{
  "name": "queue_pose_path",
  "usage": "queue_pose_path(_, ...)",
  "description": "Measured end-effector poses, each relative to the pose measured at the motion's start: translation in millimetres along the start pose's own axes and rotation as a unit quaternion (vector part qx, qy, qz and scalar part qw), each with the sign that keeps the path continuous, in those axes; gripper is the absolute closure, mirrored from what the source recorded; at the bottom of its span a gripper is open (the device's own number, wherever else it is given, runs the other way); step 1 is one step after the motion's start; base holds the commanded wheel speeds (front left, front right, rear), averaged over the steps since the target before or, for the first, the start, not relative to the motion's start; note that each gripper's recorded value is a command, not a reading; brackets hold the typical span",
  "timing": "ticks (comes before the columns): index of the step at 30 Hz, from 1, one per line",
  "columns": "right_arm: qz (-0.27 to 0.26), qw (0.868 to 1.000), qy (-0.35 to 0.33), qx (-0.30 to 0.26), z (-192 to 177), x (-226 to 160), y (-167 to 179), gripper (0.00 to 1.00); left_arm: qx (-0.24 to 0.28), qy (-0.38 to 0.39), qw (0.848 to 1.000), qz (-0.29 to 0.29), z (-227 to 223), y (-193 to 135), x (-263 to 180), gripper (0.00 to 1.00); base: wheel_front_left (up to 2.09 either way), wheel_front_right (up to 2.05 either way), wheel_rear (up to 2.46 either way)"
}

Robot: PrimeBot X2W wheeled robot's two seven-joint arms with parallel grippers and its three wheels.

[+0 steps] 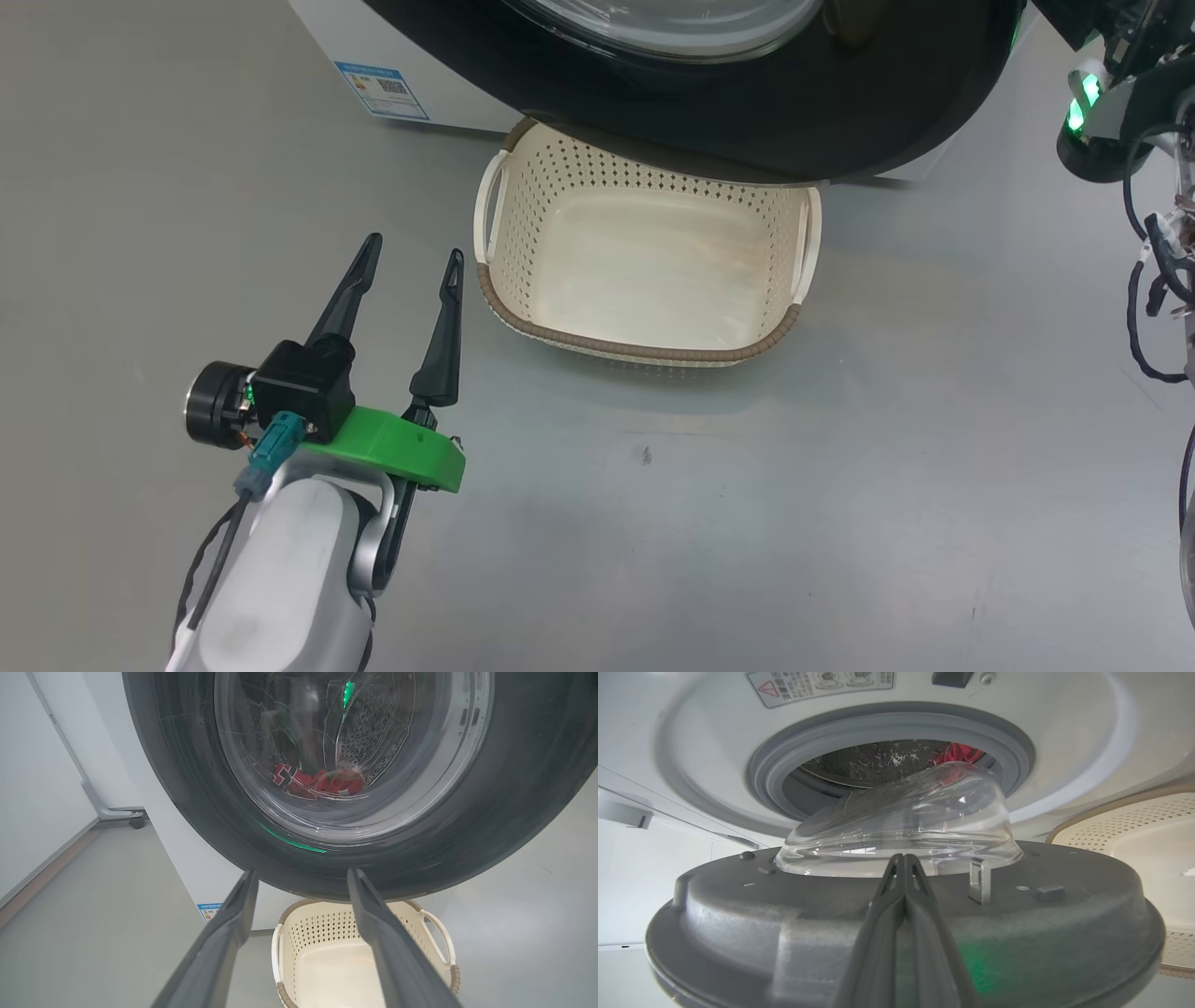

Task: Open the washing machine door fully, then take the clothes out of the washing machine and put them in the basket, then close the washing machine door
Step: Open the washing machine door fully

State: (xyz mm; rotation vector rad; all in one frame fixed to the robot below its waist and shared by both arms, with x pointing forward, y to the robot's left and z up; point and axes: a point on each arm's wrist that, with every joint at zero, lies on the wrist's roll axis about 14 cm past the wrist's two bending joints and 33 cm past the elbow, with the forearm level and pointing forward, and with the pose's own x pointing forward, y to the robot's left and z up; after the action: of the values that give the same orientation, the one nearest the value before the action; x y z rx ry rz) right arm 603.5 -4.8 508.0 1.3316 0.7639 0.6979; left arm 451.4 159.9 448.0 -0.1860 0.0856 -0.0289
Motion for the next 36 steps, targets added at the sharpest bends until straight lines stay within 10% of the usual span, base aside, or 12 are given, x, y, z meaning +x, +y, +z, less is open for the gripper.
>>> queue_pose_path(17, 0.040, 0.992, -0.121, 0.016, 31.6, -29.9, 11.0, 1.00, -0.002, -0.003, 1.000, -0.002, 4.5, -3.2, -6.1, 0.00, 0.00, 0.00, 0.00)
queue_pose_path(22, 0.031, 0.986, -0.164, 0.018, 36.4, -48.7, 2.5, 0.00, -0.001, -0.004, 1.000, -0.004, 5.1, -5.1, -9.8, 0.00, 0.00, 0.00, 0.00)
queue_pose_path(36, -0.053, 0.965, -0.241, -0.086, 14.4, -104.8, -28.8, 0.00, 0.000, -0.015, 1.000, -0.006, 13.4, -9.1, -13.6, 0.00, 0.00, 0.00, 0.00)
